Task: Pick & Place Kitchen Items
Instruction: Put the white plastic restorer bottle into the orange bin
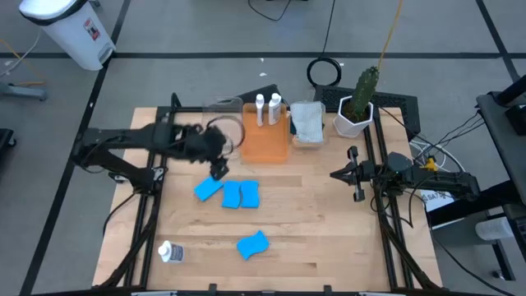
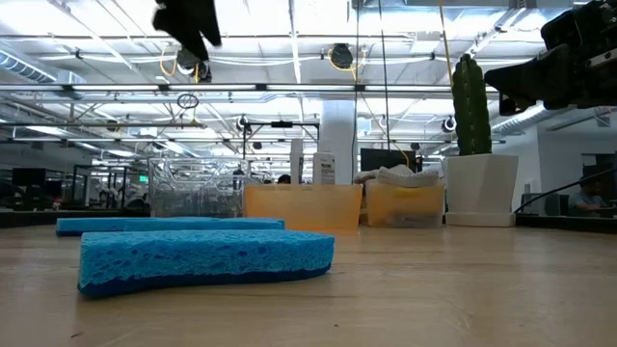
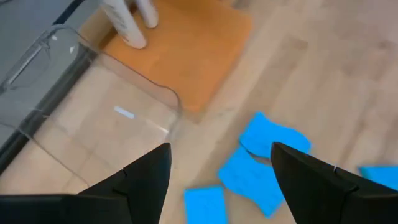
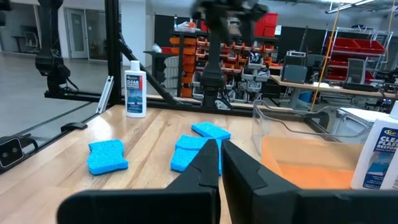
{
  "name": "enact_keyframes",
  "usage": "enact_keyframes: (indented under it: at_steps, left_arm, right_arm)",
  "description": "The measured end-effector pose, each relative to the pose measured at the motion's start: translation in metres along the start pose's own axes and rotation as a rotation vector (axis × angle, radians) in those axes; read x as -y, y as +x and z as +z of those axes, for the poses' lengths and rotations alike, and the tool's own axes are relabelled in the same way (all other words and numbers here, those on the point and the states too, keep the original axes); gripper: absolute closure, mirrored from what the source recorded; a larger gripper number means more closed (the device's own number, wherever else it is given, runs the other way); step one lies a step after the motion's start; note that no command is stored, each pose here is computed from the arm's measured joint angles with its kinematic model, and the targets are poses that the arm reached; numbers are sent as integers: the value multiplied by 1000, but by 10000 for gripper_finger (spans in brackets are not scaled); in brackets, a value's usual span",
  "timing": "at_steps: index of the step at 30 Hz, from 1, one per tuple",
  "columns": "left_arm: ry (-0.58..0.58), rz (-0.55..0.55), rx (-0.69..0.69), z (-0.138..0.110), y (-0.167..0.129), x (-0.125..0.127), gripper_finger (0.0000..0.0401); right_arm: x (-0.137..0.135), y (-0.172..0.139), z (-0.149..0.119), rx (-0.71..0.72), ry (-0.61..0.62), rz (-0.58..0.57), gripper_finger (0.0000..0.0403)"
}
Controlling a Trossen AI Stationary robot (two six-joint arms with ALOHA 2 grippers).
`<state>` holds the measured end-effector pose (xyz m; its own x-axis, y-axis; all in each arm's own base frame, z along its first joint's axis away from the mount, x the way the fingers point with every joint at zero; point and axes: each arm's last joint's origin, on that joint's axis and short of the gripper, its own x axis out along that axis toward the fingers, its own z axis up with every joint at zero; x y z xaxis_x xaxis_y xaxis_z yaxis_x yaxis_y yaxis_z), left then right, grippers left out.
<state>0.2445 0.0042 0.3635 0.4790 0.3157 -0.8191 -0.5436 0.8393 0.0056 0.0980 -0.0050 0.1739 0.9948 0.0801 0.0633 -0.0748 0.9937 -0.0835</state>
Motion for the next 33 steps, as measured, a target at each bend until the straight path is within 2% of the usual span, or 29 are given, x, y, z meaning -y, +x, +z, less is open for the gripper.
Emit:
enact_keyframes:
  at_steps: [5,8,10,15,20,23,29,33]
  left_arm:
    - [-25,-69,73,-28,-33,30,123]
    - [-63,-134,60,-48,-50,42,123]
    - [-98,-165,1,-61,-57,49,123]
    - [-312,-209,-234,-92,-70,61,123]
    - [-473,-156,-518,-113,-74,72,123]
    - [-540,-98,-631,-125,-78,75,123]
    - [-702,-34,-698,-141,-88,84,123]
    - [-771,23,-712,-155,-91,92,123]
  right_arm:
    - [0,0,0,0,0,0,403]
    - [0,0,0,0,0,0,403]
    - [0,0,0,0,0,0,403]
    - [0,0,0,0,0,0,403]
    - [0,0,0,0,0,0,403]
    - [0,0,0,0,0,0,403]
    - [0,0,0,0,0,0,403]
    - [0,0,0,0,0,0,403]
